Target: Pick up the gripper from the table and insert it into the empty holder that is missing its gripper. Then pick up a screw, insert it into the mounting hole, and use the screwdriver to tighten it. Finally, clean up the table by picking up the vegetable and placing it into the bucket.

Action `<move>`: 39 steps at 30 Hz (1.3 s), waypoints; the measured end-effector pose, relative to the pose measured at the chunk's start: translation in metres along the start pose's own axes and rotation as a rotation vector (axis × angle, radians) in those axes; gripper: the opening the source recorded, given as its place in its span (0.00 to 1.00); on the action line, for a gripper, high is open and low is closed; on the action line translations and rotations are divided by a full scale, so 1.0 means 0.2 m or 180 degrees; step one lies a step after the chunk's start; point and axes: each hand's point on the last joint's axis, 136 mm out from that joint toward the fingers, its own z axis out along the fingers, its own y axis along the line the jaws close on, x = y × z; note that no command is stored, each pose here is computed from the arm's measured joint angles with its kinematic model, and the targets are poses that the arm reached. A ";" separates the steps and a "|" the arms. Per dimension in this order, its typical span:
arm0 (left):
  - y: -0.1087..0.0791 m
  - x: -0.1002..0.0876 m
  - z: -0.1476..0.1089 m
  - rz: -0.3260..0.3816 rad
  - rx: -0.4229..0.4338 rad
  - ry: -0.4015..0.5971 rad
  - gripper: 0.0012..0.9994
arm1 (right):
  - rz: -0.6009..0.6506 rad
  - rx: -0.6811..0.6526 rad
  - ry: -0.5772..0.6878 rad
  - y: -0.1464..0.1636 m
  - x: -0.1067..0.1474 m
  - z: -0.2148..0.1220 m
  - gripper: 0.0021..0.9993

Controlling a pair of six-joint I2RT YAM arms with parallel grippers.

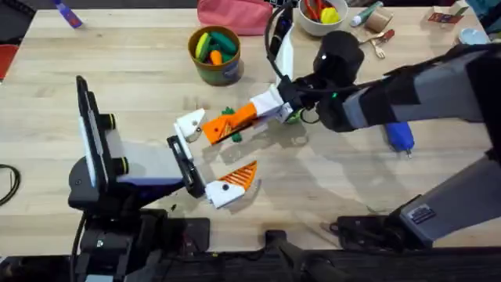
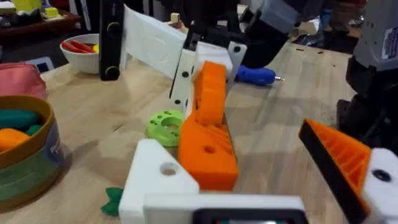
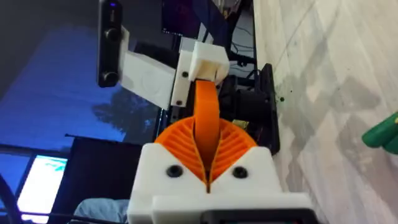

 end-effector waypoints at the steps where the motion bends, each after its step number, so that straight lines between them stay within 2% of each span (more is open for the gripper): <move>1: 0.00 0.00 0.00 0.0001 0.0001 0.0000 0.99 | 0.0007 -0.0003 0.0012 -0.01 0.00 0.01 0.01; 21: 0.00 0.00 0.00 0.0000 -0.0002 0.0000 0.99 | 0.0099 0.0042 -0.0142 -0.01 -0.08 0.04 0.01; 39: 0.00 0.00 0.00 0.0001 -0.0001 0.0000 0.99 | 0.0109 0.0065 -0.0215 -0.01 -0.10 0.12 0.01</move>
